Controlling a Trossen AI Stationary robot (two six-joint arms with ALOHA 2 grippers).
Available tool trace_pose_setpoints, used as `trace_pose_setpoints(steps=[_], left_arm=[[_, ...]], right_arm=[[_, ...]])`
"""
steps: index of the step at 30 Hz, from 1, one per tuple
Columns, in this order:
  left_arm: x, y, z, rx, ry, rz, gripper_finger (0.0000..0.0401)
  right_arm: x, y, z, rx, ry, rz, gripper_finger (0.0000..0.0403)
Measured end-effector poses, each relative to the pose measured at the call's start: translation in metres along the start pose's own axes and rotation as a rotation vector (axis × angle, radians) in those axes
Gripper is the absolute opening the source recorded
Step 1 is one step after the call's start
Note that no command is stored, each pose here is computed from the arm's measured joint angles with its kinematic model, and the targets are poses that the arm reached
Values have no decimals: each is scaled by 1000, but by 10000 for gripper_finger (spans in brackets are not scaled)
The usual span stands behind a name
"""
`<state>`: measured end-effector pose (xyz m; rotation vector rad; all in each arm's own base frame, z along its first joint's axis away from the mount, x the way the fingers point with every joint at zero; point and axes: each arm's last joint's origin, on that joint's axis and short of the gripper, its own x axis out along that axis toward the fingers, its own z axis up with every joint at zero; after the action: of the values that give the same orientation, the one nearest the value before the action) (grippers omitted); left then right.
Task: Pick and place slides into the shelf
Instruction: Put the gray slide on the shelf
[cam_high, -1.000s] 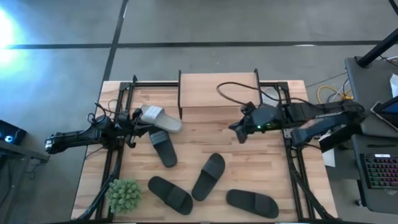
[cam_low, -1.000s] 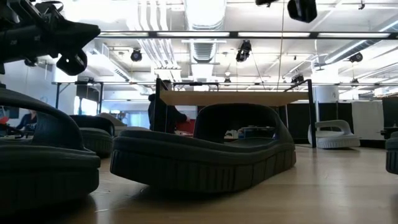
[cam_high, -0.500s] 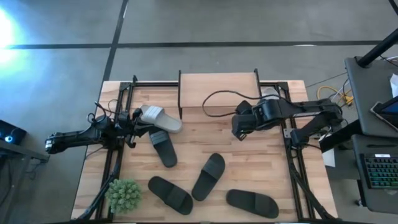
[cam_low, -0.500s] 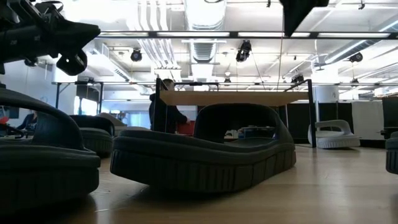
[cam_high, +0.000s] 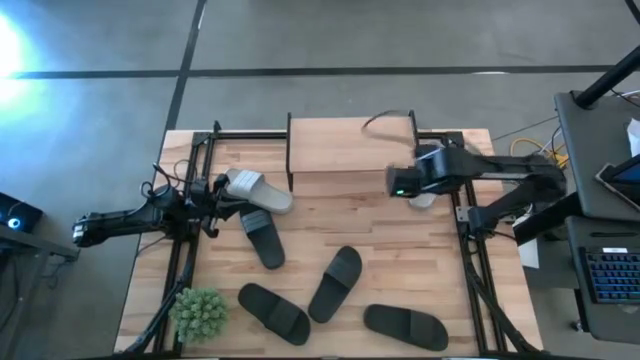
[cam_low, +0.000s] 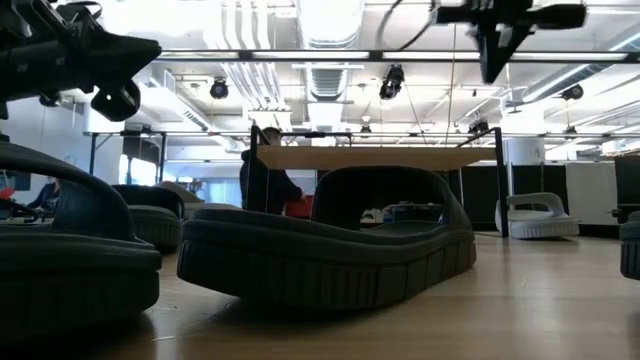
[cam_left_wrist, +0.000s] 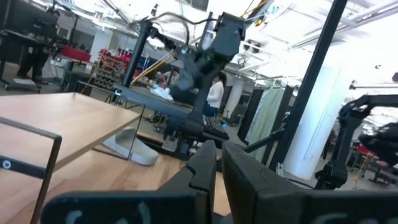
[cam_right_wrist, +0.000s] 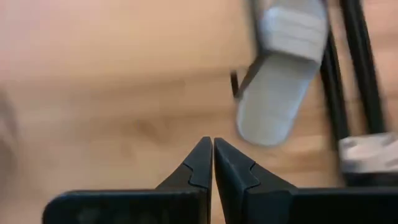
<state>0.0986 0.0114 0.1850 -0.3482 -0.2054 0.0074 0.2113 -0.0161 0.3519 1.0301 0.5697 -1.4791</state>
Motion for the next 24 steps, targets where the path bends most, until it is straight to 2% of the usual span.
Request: trace_pose_setpoints(steps=[2,4,6,11,16,19,24], left_arm=[[0,0,0,-35,-4,-1,13],[0,0,0,-51,-3,0,13],[0,0,0,-58,-3,0,13],[0,0,0,-57,-3,0,13],[0,0,0,-58,-4,0,13],[0,0,1,-57,-14,-4,13],[0,-1,2,-59,-23,-8,13]], right_arm=[[-6,-18,10,275,-66,58,9],[-4,-34,14,493,-93,93,9],[4,-45,12,605,-75,113,9],[40,-55,-1,649,-64,93,9],[73,-66,1,687,-114,-36,9],[87,-77,7,761,-116,-105,9],[104,-95,11,841,-122,-92,9]])
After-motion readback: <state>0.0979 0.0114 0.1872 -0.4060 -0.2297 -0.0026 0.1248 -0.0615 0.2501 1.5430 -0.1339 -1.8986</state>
